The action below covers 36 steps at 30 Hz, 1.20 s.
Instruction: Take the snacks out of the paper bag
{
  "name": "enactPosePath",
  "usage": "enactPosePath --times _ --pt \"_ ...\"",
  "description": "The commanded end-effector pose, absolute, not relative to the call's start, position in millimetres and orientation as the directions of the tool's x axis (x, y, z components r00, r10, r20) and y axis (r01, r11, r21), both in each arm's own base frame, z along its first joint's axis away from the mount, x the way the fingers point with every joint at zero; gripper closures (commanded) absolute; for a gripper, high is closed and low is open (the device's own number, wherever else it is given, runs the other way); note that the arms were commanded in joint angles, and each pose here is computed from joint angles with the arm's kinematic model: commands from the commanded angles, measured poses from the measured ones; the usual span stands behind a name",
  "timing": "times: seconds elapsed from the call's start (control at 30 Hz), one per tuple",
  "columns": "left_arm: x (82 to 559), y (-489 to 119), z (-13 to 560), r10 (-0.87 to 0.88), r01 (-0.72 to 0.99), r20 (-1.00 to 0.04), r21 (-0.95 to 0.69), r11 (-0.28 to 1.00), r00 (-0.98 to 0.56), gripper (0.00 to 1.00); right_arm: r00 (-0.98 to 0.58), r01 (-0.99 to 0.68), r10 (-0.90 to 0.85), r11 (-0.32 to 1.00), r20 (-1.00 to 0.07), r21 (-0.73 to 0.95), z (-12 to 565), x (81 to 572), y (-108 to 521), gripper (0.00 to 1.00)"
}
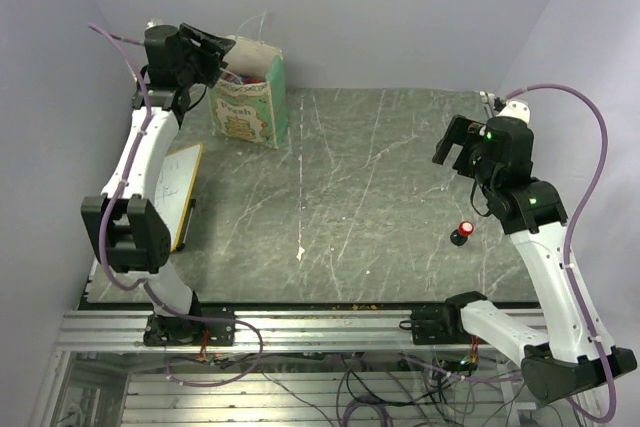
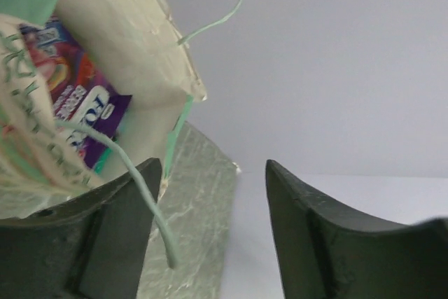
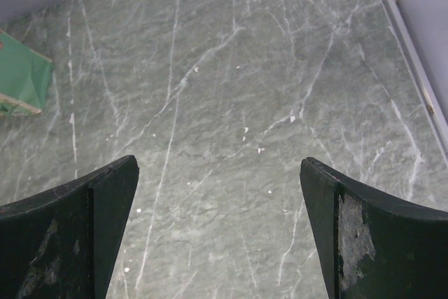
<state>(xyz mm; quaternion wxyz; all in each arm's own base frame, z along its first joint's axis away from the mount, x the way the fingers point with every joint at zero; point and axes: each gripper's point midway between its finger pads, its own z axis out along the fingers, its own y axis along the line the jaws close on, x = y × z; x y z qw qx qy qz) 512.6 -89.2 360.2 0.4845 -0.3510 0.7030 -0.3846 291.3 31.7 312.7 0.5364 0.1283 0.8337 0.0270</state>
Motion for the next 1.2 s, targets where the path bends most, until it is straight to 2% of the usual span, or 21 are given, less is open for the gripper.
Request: enactPosePath --times 0.0,0.13,0.3,0.37,0.77,1.03,1.17 --pt "536 -108 406 -0.902 0.049 -0.324 -0.945 0.324 -0.286 0.34 -0.353 0.229 0.222 0.962 -0.909 0.146 321 300 19 0.0" --pt "547 -122 407 -0.9 0.061 -0.314 -0.948 0.311 -0.303 0.52 -0.347 0.24 0.196 0.964 -0.917 0.115 323 300 14 0.0" --pt "546 -140 403 -0.887 0.07 -0.305 -0.952 0.299 -0.347 0.8 -0.343 0.239 0.165 0.967 -0.925 0.084 323 296 9 0.0" --pt "541 -151 401 -0.876 0.071 -0.302 -0.952 0.298 -0.376 0.86 -0.342 0.229 0.159 0.97 -0.926 0.082 323 295 10 0.0" --pt "471 -241 401 -0.75 0.132 -0.347 -0.934 0.333 -0.564 0.93 -0.381 0.141 0.22 0.974 -0.898 0.178 310 291 34 0.0" --pt "395 -287 401 -0.614 0.175 -0.378 -0.914 0.365 -0.693 0.93 -0.409 0.085 0.266 0.964 -0.873 0.254 301 295 53 0.0" --pt "351 -286 394 -0.562 0.174 -0.381 -0.906 0.386 -0.734 0.93 -0.437 0.048 0.294 0.951 -0.85 0.304 296 303 67 0.0"
